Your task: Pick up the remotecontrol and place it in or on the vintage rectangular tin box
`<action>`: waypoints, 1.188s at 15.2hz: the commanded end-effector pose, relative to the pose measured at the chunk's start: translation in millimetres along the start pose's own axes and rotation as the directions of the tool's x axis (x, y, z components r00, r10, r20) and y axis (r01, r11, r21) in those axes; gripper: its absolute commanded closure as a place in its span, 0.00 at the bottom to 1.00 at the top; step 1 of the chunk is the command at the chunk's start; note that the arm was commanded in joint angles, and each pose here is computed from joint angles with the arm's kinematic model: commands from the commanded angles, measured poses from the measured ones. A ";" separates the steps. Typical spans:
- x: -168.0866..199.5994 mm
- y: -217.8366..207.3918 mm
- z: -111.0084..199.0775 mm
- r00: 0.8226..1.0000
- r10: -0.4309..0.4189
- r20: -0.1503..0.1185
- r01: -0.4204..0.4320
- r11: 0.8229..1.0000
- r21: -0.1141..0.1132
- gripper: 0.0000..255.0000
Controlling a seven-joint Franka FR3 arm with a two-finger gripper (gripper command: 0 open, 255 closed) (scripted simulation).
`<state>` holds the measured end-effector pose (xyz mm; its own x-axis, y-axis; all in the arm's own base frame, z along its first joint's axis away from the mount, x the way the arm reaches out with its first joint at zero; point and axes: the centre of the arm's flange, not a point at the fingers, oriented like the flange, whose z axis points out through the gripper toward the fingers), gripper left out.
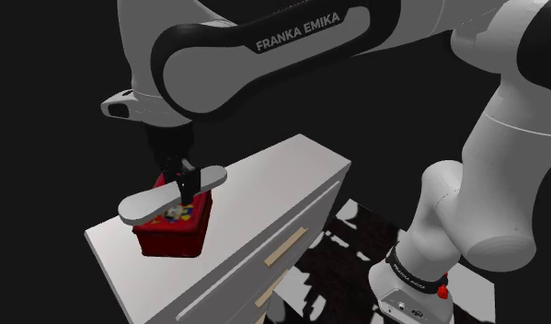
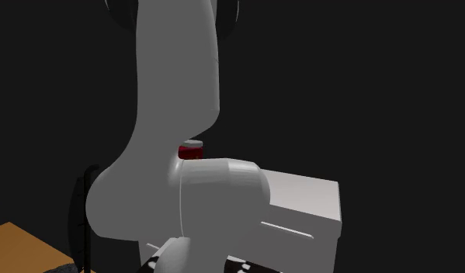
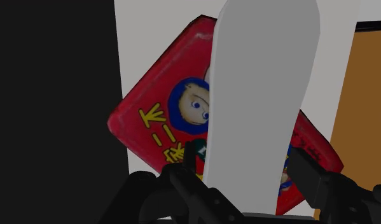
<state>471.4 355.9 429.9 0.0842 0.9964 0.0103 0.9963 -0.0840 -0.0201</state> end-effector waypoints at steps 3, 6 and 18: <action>0.0 0.0 -0.1 1.000 0.000 0.000 0.000 1.000 0.000 0.00; 0.0 0.0 -0.1 1.000 0.000 0.000 0.000 1.000 0.000 0.00; 0.0 0.0 -50.2 1.000 0.000 0.000 0.000 1.000 0.000 0.00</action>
<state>472.4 355.3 479.9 0.0842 0.9964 0.0107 0.9963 -0.0840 -0.0196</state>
